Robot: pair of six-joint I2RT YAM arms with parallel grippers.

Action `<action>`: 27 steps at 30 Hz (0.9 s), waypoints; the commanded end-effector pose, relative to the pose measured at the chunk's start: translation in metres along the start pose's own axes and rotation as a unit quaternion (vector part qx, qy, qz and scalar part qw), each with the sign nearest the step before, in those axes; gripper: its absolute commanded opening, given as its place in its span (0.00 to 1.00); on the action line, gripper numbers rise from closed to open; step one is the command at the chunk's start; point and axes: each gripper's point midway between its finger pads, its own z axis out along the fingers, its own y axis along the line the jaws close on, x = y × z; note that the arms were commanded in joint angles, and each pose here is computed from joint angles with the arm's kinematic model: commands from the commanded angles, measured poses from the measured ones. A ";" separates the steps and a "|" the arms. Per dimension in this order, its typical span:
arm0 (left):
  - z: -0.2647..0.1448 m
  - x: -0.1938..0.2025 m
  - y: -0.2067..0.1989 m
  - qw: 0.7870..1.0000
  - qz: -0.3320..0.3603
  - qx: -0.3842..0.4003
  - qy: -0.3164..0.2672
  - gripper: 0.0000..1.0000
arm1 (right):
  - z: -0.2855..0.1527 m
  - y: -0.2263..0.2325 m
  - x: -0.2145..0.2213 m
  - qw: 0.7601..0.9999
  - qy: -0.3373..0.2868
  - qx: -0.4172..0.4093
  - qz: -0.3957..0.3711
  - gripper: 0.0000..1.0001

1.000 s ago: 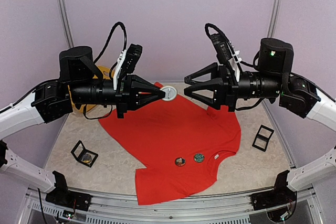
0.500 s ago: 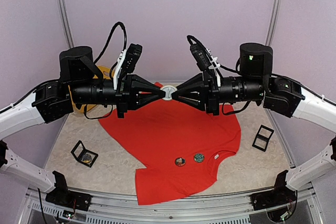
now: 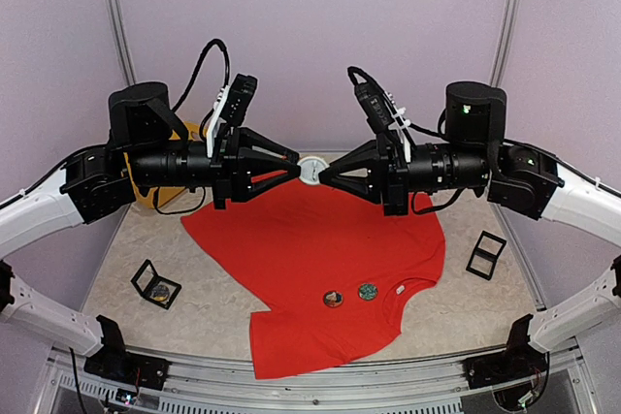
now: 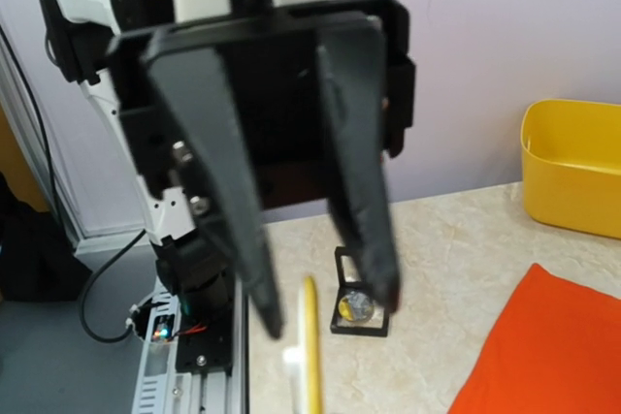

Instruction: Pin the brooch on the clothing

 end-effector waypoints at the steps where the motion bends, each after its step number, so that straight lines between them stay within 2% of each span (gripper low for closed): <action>1: -0.004 -0.001 -0.003 1.000 -0.010 0.016 -0.004 0.31 | -0.009 0.003 -0.009 1.000 -0.012 -0.003 -0.015 0.00; 3: -0.003 0.000 -0.005 1.000 -0.011 0.024 -0.002 0.38 | -0.009 0.004 -0.010 1.000 -0.013 -0.005 -0.014 0.00; 6: 0.000 0.002 -0.004 1.000 -0.014 0.026 0.003 0.37 | -0.008 0.005 -0.011 1.000 -0.014 -0.008 -0.014 0.00; 7: 0.001 0.002 -0.004 1.000 -0.014 0.027 0.003 0.34 | -0.009 0.005 -0.012 1.000 -0.015 -0.008 -0.015 0.00; 10: 0.002 0.001 -0.004 1.000 -0.012 0.029 -0.001 0.12 | -0.008 0.006 -0.012 1.000 -0.014 -0.013 -0.014 0.00; 12: 0.002 -0.001 -0.006 0.999 -0.016 0.031 -0.004 0.03 | -0.007 0.006 -0.012 1.000 -0.012 -0.013 -0.013 0.00; 13: 0.002 -0.001 -0.006 0.999 -0.021 0.031 -0.005 0.00 | -0.007 0.006 -0.011 1.000 -0.011 -0.013 -0.012 0.00; 20: 0.003 -0.001 -0.011 0.999 -0.016 0.036 -0.006 0.00 | -0.007 0.002 -0.013 1.000 -0.012 -0.001 -0.011 0.00; 21: 0.004 -0.001 -0.010 0.999 -0.013 0.030 -0.009 0.00 | -0.007 -0.001 -0.013 1.000 -0.014 0.006 -0.008 0.08; 23: 0.004 -0.002 -0.010 1.000 -0.007 0.016 -0.013 0.00 | -0.007 -0.001 -0.014 1.000 -0.021 0.005 -0.007 0.33; 24: 0.004 -0.003 -0.012 1.000 0.009 0.012 -0.016 0.00 | -0.006 0.000 -0.016 1.000 -0.027 0.002 -0.005 0.40; 27: 0.003 -0.005 -0.015 0.999 0.020 0.013 -0.021 0.00 | -0.002 0.000 -0.017 0.999 -0.033 -0.005 0.002 0.46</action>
